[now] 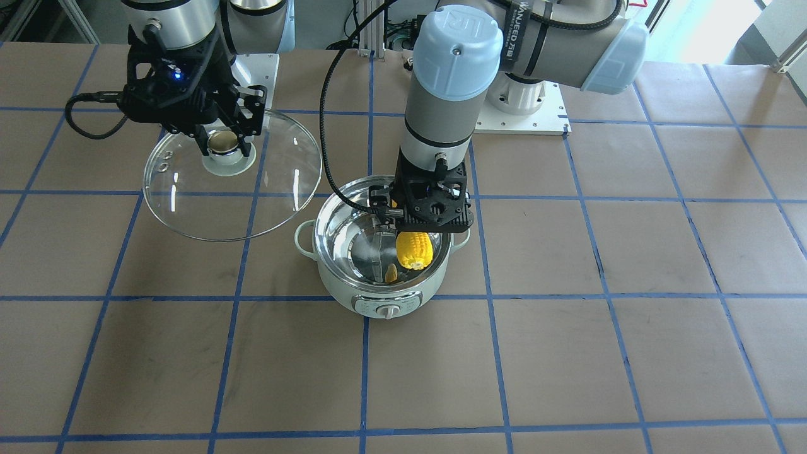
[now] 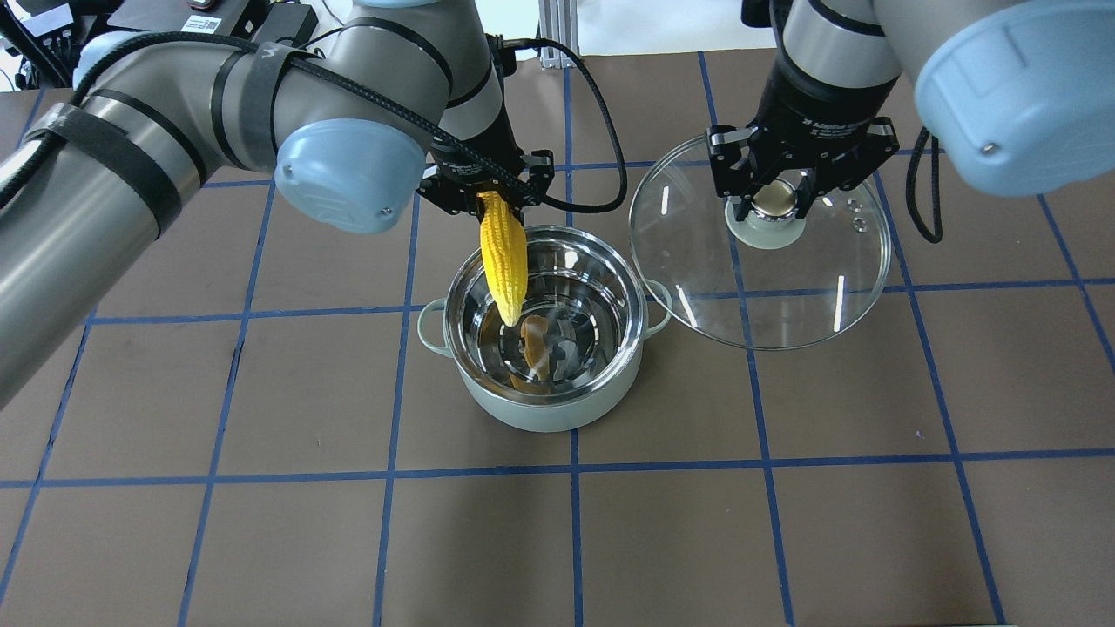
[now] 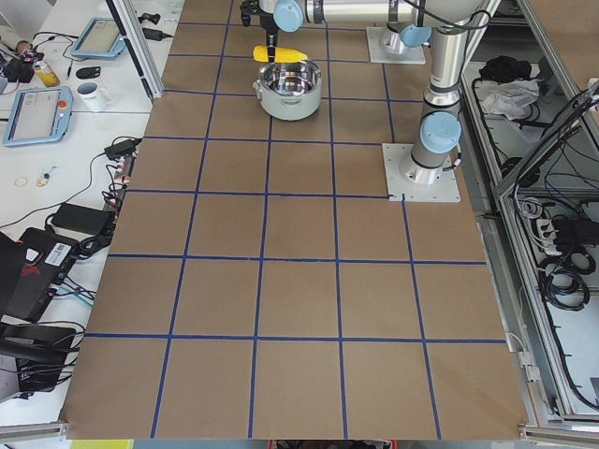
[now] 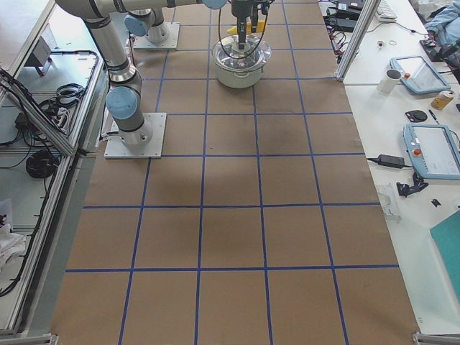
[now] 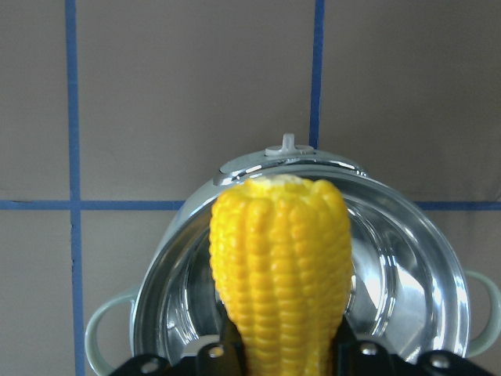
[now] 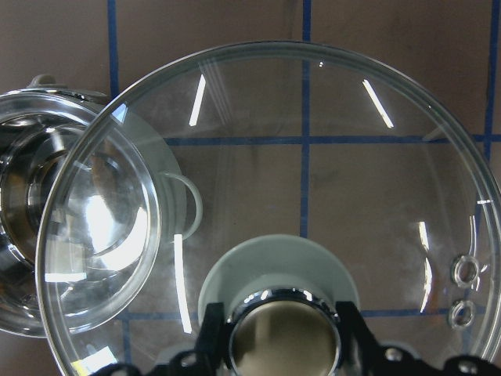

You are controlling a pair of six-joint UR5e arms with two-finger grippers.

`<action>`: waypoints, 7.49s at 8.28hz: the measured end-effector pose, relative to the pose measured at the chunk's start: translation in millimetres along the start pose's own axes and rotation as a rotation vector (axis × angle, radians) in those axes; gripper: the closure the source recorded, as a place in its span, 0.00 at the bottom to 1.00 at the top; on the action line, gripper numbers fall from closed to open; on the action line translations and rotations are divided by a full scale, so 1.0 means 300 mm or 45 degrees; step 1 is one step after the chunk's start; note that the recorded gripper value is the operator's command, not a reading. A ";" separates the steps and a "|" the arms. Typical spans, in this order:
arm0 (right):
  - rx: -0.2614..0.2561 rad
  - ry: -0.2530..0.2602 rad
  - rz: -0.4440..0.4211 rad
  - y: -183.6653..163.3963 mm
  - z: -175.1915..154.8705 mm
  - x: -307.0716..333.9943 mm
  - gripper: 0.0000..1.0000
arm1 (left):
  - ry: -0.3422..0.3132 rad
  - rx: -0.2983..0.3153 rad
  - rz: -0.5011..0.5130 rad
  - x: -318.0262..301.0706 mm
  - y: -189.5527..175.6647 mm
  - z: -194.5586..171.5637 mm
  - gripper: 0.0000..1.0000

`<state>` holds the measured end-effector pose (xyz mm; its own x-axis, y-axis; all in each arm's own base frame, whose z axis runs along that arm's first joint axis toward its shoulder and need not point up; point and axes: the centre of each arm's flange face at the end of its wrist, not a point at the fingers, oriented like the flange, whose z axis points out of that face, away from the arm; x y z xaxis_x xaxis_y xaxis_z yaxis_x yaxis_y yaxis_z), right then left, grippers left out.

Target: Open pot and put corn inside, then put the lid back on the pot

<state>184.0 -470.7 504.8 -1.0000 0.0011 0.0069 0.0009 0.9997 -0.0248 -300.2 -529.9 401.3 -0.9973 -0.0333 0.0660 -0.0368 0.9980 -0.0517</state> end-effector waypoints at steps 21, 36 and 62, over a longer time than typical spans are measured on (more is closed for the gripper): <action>-0.033 0.020 -0.055 -0.047 0.000 0.219 0.65 | -0.085 -0.280 0.014 0.119 0.108 0.315 0.00; 0.036 -0.034 0.133 -0.039 0.319 -0.637 0.66 | -0.095 0.036 -0.047 -0.702 -0.130 -0.524 0.00; -0.039 -0.025 0.112 -0.034 0.502 -0.712 0.67 | -0.093 0.085 0.018 -0.585 -0.043 -0.585 0.00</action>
<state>396.5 -484.8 352.9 -0.9960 0.0886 -0.0138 0.0885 0.9961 0.0058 -113.5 -527.5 565.3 -0.9996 -0.0258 -0.0079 -0.0247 0.9927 -0.1183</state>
